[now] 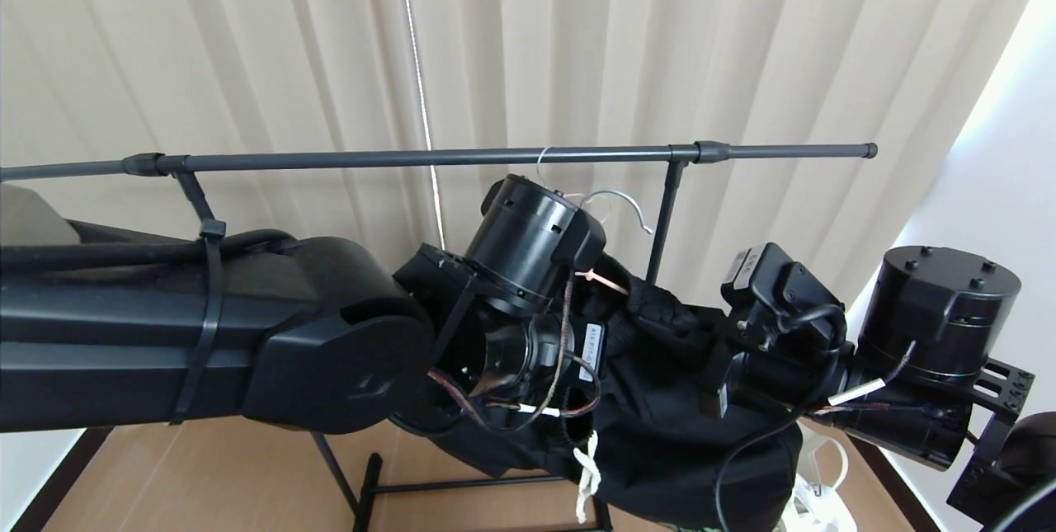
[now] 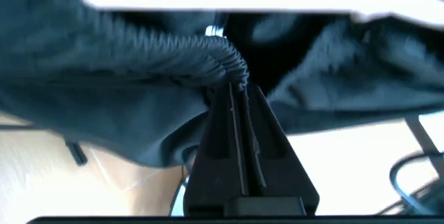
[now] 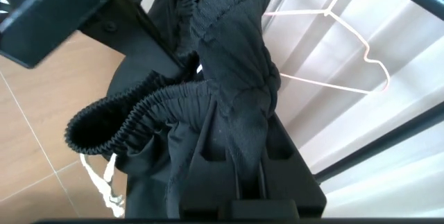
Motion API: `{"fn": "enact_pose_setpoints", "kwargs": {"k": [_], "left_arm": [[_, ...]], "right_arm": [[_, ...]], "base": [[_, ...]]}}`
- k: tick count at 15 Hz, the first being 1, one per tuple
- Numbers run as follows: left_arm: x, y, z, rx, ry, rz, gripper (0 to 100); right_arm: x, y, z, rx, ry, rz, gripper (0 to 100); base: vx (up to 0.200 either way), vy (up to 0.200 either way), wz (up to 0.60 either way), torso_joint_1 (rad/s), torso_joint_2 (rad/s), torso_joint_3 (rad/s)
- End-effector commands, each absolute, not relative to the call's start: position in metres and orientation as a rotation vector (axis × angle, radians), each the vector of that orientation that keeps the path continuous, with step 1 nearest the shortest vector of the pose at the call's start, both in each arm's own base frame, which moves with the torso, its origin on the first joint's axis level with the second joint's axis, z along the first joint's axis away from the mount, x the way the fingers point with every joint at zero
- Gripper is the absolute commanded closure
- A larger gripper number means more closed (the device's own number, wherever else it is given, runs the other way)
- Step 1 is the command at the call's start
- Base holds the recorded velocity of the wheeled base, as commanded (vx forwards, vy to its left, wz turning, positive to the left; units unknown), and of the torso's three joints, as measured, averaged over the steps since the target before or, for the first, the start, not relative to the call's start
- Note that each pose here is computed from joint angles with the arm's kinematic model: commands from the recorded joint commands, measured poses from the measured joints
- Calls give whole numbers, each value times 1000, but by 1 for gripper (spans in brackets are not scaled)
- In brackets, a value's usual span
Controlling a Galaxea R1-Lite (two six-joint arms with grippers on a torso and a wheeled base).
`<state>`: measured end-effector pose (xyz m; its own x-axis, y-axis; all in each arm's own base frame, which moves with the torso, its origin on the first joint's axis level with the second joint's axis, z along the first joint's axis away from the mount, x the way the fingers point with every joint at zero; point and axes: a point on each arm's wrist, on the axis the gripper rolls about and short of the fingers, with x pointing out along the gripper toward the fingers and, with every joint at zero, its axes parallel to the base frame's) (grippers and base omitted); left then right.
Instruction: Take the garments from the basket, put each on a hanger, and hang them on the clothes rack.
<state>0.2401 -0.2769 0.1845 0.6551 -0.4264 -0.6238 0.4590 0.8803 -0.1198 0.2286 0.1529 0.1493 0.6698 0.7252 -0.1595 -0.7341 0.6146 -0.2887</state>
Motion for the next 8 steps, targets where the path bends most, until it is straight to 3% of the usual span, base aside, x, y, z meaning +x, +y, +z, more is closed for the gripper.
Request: {"fn": "enact_pose_setpoints", "kwargs": {"k": [1,2,8], "left_arm": [[240,-279,184,52,694,-504,100],[241,-279,183,53,694,-503,0],[228,-280,190,66,673,-507,0]], "right_arm": [[227,153,151,-345,21,843,100],[226,152,152,-344,18,843,100],[226,152,152,-344,17,841,100]], "base": [[0,0,0,0,0,0],[0,0,0,0,0,0],[0,0,0,0,0,0]]}}
